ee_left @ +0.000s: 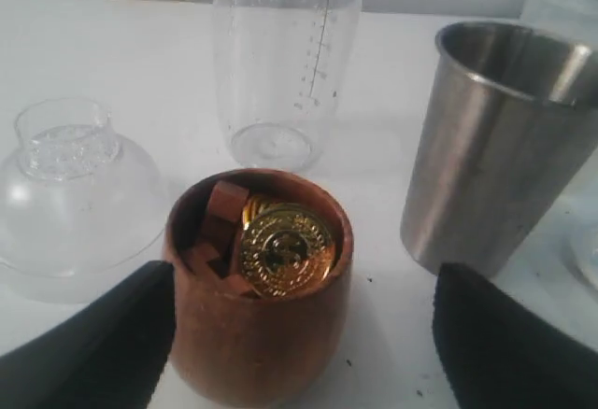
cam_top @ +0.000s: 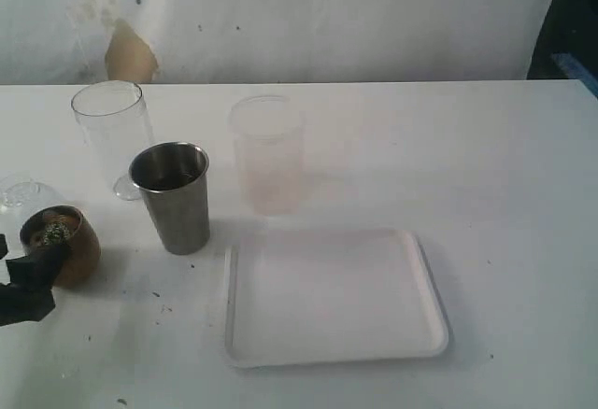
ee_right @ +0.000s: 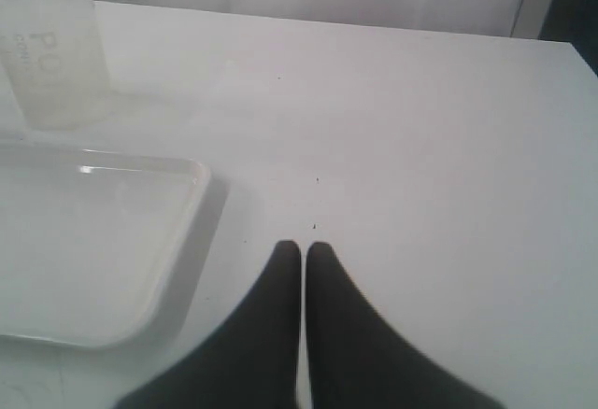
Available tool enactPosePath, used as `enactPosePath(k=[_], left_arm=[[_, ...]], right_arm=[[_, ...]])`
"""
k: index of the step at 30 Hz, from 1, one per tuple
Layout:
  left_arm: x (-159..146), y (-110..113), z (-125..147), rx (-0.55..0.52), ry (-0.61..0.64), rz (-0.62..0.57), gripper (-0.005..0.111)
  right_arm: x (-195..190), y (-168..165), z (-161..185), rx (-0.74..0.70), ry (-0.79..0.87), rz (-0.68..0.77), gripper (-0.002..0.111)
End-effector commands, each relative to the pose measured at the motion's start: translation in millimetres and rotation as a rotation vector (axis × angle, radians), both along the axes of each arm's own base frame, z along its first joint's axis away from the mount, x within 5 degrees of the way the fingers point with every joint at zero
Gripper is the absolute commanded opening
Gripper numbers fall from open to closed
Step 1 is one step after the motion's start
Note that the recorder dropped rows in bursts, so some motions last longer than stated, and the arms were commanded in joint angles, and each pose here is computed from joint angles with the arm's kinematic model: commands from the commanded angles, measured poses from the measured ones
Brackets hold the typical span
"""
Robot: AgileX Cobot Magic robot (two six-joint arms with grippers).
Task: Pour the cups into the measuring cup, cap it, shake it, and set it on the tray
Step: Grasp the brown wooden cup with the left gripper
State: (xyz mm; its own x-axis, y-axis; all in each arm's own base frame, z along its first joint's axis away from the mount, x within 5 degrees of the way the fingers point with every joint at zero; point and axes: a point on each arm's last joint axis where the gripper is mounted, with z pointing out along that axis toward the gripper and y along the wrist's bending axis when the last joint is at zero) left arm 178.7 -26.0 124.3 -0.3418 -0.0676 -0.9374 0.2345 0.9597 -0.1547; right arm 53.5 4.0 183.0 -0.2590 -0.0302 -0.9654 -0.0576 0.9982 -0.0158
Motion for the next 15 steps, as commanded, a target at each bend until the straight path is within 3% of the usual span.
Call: enactPosePath(k=[1, 5, 11, 15], left_arm=[[12, 1, -7, -0.002, 0.011, 0.017, 0.073], [22, 1, -13, 0.018, 0.016, 0.010, 0.073], [40, 1, -24, -0.008, 0.046, 0.016, 0.096], [45, 1, -28, -0.008, 0.052, 0.017, 0.099]], right_arm=[[0, 0, -1, -0.005, -0.002, 0.006, 0.002], [0, 1, -1, -0.005, -0.002, 0.020, 0.002], [0, 1, -1, -0.005, -0.002, 0.022, 0.002], [0, 1, -1, -0.005, -0.002, 0.022, 0.002]])
